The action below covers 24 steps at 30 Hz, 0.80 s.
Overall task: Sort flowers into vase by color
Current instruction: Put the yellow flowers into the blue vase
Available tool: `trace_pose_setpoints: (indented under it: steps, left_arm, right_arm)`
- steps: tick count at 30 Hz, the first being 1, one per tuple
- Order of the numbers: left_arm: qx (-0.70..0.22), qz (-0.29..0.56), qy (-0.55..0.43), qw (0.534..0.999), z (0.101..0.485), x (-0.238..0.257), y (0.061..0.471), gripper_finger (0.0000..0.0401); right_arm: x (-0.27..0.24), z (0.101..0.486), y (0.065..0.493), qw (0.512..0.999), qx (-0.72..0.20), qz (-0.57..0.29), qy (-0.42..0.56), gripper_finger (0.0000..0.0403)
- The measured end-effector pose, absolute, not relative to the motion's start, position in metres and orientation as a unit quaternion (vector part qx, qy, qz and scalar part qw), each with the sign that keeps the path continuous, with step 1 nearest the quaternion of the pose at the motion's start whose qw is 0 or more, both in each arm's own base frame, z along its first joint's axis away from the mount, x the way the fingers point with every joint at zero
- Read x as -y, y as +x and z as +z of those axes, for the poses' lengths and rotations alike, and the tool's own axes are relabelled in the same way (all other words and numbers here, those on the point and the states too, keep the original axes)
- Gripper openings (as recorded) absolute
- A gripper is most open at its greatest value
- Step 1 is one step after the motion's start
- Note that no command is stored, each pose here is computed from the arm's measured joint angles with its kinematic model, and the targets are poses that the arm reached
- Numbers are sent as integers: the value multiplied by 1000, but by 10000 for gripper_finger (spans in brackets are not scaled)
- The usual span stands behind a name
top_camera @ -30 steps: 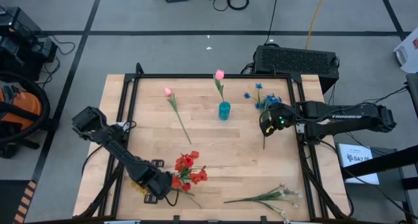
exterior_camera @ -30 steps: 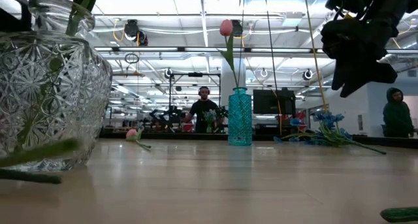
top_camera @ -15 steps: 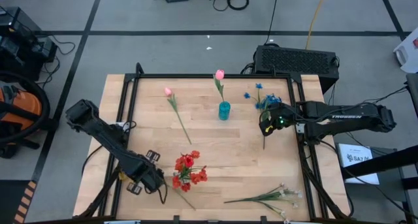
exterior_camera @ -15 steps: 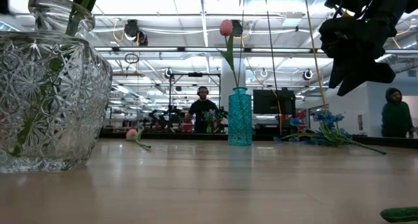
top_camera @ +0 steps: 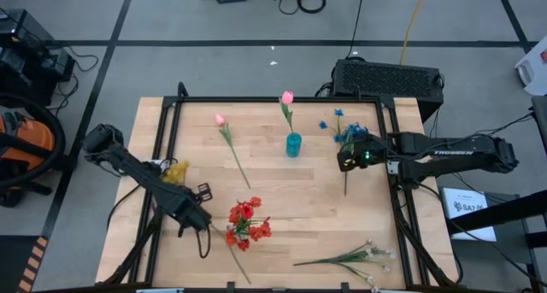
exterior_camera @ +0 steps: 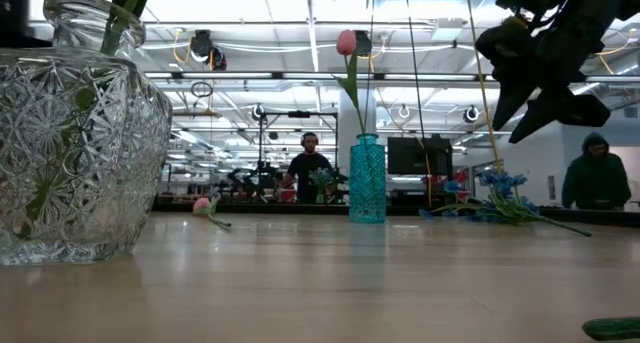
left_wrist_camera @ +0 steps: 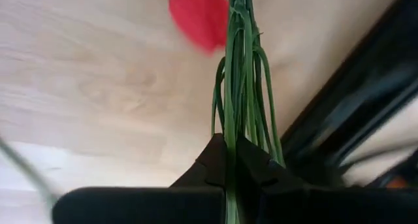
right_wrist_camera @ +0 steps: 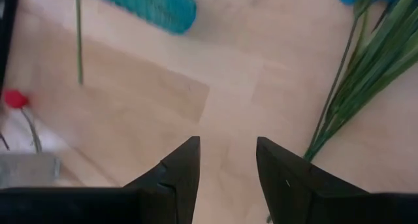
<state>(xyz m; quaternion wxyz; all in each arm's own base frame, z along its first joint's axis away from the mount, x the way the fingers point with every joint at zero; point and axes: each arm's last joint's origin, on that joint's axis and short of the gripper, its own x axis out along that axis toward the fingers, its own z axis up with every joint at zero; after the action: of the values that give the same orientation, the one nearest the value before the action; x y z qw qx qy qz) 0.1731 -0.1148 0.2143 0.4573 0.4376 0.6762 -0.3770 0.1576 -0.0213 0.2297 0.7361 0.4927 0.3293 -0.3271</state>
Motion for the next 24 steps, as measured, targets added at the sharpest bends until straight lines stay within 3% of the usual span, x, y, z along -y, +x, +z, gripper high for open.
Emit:
trace_pose_setpoints:
  steps: [7, 15, 24]
  left_arm:
    - [-651, -426, 509, 370, 205, 84, 182, 8]
    - [-669, -416, 460, 409, 199, 60, 192, 65]
    - [-682, -389, 441, 435, 201, 56, 193, 75]
  right_arm:
    - [22, 231, 159, 722, -298, -347, 520, 141]
    - [22, 233, 162, 721, -279, -345, 532, 141]
    - [22, 233, 162, 725, -283, -343, 526, 141]
